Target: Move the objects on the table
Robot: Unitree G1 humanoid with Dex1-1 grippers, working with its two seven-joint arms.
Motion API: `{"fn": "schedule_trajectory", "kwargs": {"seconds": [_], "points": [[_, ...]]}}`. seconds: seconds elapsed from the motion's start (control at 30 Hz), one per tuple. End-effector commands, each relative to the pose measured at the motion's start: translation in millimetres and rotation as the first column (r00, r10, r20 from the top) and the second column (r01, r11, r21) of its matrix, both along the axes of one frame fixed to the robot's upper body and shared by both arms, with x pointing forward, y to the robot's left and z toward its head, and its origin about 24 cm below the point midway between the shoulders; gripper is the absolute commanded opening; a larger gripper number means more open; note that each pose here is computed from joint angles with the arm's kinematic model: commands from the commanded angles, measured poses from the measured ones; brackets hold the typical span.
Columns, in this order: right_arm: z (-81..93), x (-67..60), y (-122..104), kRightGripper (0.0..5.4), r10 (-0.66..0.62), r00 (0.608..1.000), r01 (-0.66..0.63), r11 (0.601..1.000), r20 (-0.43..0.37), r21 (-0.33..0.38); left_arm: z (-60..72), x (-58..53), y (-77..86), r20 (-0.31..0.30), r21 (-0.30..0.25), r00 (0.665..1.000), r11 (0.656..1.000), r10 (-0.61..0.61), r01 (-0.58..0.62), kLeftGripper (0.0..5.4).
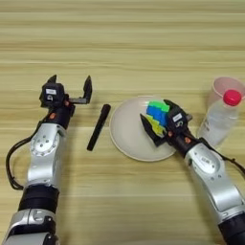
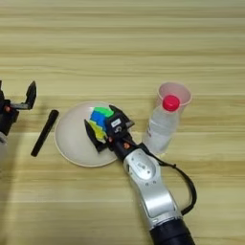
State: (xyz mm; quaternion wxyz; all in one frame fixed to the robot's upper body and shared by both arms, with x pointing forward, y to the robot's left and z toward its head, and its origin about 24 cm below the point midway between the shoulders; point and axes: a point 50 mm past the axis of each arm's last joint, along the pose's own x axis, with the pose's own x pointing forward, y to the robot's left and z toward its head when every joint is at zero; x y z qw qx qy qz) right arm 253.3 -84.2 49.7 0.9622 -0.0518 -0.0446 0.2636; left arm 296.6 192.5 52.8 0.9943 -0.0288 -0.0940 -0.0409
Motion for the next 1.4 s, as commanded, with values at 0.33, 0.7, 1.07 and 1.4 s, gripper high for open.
{"fn": "schedule_trajectory", "kwargs": {"seconds": [0.33,0.7,1.07,1.4], "points": [[20.2,-2.1,2.2,4.2,0.006,0.999,-0.007,1.0,0.05,0.023,-0.2,0.2,-3.5,-0.011,0.008,1.0,1.0,-0.004,0.004,5.4],[63.6,-6.8,-2.4,4.2,-0.012,0.984,0.001,0.998,0.176,0.065,-1.8,0.3,-5.7,-0.015,0.004,1.0,1.0,-0.005,0.005,5.4],[105.9,-19.9,-16.9,4.2,-0.063,0.957,0.029,0.992,0.284,0.122,-3.1,0.2,-6.4,-0.018,-0.002,1.0,1.0,-0.005,0.005,5.4],[136.5,-30.1,-60.3,4.2,-0.207,0.904,0.159,0.975,0.373,0.157,-4.1,1.3,-6.7,-0.02,-0.006,1.0,1.0,-0.003,0.003,5.4]]}}
